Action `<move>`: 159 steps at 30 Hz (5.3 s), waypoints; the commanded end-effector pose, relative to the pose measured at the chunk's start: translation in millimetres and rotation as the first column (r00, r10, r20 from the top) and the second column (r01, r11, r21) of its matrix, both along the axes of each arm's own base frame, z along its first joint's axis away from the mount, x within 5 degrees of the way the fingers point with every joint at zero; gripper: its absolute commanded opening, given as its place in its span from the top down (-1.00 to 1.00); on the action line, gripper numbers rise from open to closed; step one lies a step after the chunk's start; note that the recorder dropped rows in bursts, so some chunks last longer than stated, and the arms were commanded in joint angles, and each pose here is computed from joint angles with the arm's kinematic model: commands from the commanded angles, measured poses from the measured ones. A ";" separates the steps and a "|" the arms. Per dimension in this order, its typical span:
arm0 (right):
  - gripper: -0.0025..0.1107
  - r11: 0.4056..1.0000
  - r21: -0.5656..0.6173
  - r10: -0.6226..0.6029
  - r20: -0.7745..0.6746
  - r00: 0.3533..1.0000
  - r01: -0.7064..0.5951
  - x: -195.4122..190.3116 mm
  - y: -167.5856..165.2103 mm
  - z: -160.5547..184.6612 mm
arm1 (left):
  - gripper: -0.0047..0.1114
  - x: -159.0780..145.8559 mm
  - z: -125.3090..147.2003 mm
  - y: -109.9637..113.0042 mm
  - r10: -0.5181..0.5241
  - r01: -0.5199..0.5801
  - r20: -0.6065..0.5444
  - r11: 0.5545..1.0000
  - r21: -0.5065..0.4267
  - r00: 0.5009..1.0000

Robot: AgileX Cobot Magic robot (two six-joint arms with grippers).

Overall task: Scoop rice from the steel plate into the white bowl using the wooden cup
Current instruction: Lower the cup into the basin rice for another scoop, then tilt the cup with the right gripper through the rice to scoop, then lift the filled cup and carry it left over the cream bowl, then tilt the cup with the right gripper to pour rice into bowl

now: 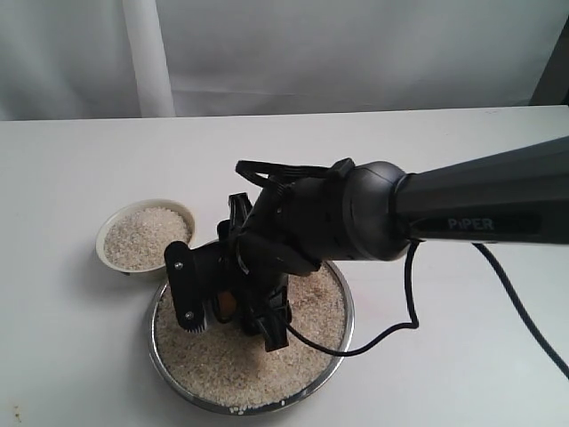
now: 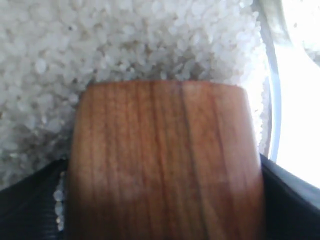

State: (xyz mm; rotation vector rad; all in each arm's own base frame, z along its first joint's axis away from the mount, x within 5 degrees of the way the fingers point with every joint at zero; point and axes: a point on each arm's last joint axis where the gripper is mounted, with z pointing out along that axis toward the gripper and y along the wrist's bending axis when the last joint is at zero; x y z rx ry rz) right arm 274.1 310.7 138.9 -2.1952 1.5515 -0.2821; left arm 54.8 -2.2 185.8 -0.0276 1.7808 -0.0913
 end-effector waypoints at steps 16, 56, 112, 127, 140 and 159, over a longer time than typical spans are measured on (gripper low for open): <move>0.96 0.922 0.368 -0.125 -0.013 0.992 0.121 -7.2 -28.0 -7.0 | 0.92 -0.2 1.6 -0.4 -0.004 0.004 0.011 1.000 -0.009 1.000; 0.96 0.500 0.849 -0.271 -0.033 0.962 0.170 -15.5 -37.5 0.4 | 0.92 -0.2 1.6 -0.4 -0.004 0.004 0.011 1.000 -0.011 1.000; 0.96 0.981 0.076 0.143 0.336 0.931 -0.178 63.9 70.5 56.2 | 0.92 -0.2 1.6 -0.4 -0.003 0.004 0.011 1.000 -0.011 1.000; 0.96 0.956 -0.121 0.294 0.441 0.848 -0.269 62.2 72.5 59.9 | 0.92 -0.2 1.6 -0.4 -0.004 0.004 0.011 1.000 -0.008 1.000; 0.96 0.926 -0.197 0.377 0.493 0.784 -0.321 57.1 79.8 63.6 | 0.92 -0.2 1.6 -0.4 -0.003 0.004 0.011 1.000 -0.011 1.000; 0.96 0.867 -0.354 0.496 0.549 0.673 -0.350 56.8 82.8 69.7 | 0.92 -0.2 1.6 -0.4 -0.003 0.004 0.011 1.000 -0.011 1.000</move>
